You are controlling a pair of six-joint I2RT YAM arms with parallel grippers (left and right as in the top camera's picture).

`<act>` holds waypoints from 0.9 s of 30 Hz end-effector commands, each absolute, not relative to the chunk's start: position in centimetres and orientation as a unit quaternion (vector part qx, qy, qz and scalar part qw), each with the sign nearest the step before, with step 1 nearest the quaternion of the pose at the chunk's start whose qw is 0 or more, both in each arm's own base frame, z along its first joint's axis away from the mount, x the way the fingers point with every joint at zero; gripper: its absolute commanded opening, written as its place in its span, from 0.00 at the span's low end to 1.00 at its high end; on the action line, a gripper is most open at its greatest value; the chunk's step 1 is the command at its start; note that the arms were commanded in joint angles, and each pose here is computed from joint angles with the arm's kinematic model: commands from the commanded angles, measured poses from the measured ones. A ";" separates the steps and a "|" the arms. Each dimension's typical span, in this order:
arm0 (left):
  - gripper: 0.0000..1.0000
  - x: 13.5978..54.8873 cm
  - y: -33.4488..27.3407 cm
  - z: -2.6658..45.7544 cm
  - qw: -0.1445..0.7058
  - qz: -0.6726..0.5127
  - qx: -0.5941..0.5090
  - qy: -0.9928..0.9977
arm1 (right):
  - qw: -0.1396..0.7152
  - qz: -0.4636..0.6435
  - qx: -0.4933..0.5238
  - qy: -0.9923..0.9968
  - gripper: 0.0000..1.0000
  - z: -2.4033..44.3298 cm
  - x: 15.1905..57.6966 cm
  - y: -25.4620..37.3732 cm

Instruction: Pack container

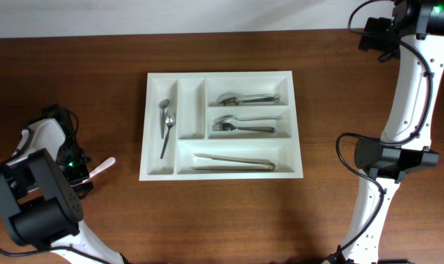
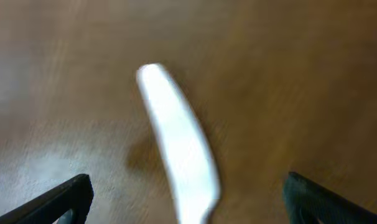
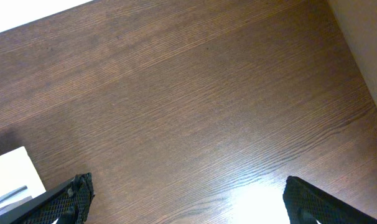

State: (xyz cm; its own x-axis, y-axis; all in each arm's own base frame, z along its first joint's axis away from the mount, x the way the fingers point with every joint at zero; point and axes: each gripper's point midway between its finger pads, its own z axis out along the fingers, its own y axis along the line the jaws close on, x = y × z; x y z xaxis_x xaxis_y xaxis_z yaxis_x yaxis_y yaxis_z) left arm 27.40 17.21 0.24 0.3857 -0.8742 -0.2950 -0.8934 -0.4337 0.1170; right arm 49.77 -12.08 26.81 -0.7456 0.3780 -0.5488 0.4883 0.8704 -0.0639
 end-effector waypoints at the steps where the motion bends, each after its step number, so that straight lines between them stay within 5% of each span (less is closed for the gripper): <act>1: 0.99 27.7 16.4 -2.1 0.003 0.143 -0.791 0.595 | 0.294 -0.100 0.232 0.922 0.99 29.2 49.0 -12.0; 27: 0.99 30.5 13.4 -2.8 -0.019 0.049 -0.785 0.617 | 0.294 -0.100 0.232 0.922 0.99 29.2 49.0 -12.0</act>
